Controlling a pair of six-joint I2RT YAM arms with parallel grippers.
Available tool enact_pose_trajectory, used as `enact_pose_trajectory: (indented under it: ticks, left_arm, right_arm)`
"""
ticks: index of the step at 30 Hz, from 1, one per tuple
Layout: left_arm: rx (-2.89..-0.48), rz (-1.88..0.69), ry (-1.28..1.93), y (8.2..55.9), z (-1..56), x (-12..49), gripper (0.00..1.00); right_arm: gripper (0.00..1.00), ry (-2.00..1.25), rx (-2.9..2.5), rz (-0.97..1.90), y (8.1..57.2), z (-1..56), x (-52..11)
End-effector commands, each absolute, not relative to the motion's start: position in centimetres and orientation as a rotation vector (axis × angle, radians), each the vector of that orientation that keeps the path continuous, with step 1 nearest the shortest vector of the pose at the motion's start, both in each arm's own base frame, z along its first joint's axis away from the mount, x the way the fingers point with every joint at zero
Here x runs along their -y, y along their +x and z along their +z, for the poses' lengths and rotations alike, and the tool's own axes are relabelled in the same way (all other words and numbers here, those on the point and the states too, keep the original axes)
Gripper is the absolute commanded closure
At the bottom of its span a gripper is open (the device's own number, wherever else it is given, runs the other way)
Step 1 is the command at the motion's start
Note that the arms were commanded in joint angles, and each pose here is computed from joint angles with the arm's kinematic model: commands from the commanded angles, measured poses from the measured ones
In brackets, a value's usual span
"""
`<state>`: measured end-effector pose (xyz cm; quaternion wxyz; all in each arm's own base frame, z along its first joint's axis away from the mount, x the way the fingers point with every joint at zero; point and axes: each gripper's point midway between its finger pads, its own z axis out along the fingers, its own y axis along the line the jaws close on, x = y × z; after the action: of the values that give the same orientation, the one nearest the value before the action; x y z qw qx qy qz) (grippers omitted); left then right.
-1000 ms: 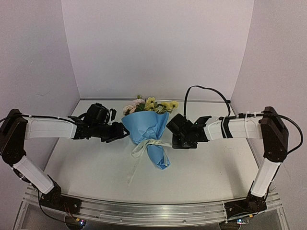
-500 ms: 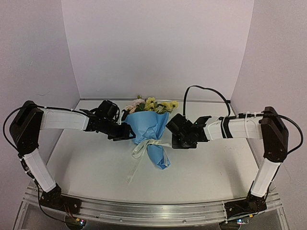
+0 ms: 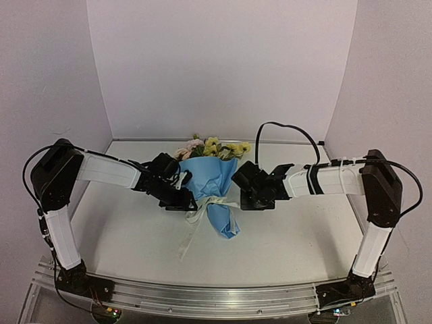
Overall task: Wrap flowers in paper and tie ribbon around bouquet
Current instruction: Tie the half-tied ribbon around the folded bouquet.
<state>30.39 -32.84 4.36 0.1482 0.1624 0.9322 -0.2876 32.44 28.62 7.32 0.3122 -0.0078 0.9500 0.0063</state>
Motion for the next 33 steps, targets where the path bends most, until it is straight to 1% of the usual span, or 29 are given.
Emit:
enact_pose_trajectory:
  ticks: [1,6,10,11,17,20,33]
  left_arm:
    - [-2.579,-0.840,0.502,32.5,6.0,34.2,0.50]
    - [-2.579,-0.877,0.526,32.5,5.4,34.8,0.53]
    - [-2.578,-0.894,0.515,32.4,5.4,35.0,0.61]
    - [-2.578,-0.895,0.511,32.4,5.4,34.9,0.64]
    - [-2.579,-0.882,0.483,32.2,5.7,34.4,0.90]
    - [-2.574,-0.881,0.464,31.9,6.1,33.9,0.99]
    - [-2.519,-0.860,0.362,31.4,8.9,32.0,1.00]
  right_arm:
    - [1.00,-0.020,-2.477,0.032,33.1,8.5,-29.4]
    - [1.00,-0.019,-2.476,0.028,33.1,8.4,-29.4]
    - [1.00,-0.018,-2.475,0.028,33.0,8.5,-29.3]
    - [1.00,-0.019,-2.475,0.027,33.1,8.5,-29.3]
    - [1.00,-0.018,-2.470,0.028,33.2,8.6,-29.4]
    - [1.00,-0.017,-2.466,0.026,33.2,8.8,-29.4]
    - [1.00,-0.002,-2.446,-0.002,33.5,9.1,-28.9]
